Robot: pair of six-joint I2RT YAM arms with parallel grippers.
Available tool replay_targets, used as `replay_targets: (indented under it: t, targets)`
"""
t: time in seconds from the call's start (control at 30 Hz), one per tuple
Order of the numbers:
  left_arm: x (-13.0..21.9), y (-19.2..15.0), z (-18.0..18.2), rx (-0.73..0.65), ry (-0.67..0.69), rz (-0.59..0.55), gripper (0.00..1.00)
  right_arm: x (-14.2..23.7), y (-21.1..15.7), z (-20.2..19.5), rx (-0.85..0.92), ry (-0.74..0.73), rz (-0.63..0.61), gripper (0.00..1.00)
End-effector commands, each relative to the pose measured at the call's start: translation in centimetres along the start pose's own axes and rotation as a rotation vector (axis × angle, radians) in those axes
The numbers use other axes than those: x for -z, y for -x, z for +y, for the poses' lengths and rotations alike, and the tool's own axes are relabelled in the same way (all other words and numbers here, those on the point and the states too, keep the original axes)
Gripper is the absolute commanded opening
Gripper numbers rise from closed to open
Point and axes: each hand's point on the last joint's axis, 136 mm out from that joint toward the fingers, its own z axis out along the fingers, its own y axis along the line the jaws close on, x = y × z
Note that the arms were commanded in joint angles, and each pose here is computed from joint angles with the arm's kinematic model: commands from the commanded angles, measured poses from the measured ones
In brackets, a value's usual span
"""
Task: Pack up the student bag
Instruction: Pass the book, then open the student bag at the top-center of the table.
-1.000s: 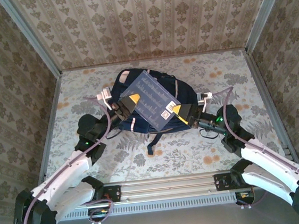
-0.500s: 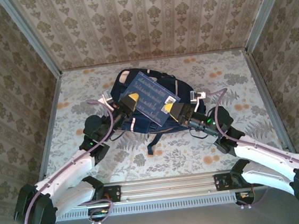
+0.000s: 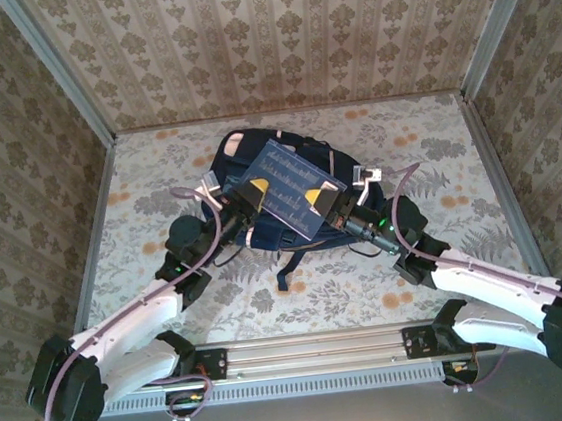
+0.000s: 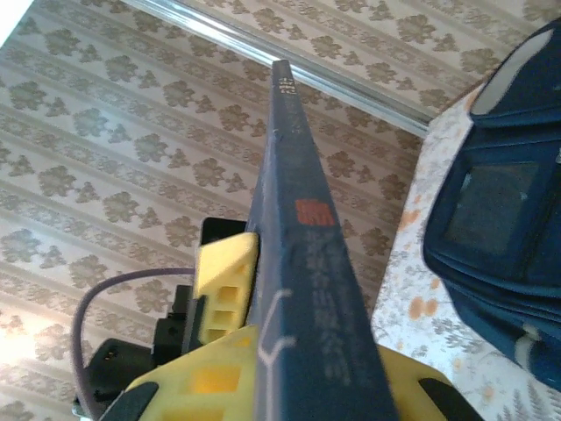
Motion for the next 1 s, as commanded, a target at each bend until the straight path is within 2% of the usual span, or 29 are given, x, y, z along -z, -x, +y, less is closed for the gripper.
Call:
replay_targets:
  t: [0.0,0.03,0.13,0.23,0.33,0.5,0.7,0.97]
  targets:
    - [0.0,-0.1,-0.4,-0.099,0.047,0.029,0.53,1.8,3.3,-0.1,0.061,-0.090,-0.135,0.00]
    - [-0.2,-0.5,0.0,-0.149,0.097,0.070,0.61,2.5,4.0,-0.5,0.070,-0.119,-0.149,0.00]
    - [-1.3,-2.0,1.3,-0.287,0.247,0.235,0.69,5.1,6.3,-2.5,0.106,-0.294,-0.189,0.00]
    - [-3.0,-3.3,3.3,-0.344,0.376,0.398,0.71,8.1,8.5,-4.6,0.119,-0.442,-0.244,0.00]
    - [-5.6,-4.2,4.7,-0.361,0.431,0.522,0.72,11.1,9.9,-6.9,0.106,-0.571,-0.290,0.00]
    - [-10.6,-6.3,8.3,-0.308,0.500,0.716,0.71,15.0,11.1,-10.8,0.046,-0.730,-0.348,0.00]
    - [-15.3,-7.8,11.4,-0.254,0.547,0.805,0.69,17.2,11.8,-13.2,0.063,-0.842,-0.370,0.00]
    - [-17.8,-8.6,14.4,-0.191,0.617,0.847,0.67,17.5,11.3,-14.8,0.079,-0.882,-0.349,0.00]
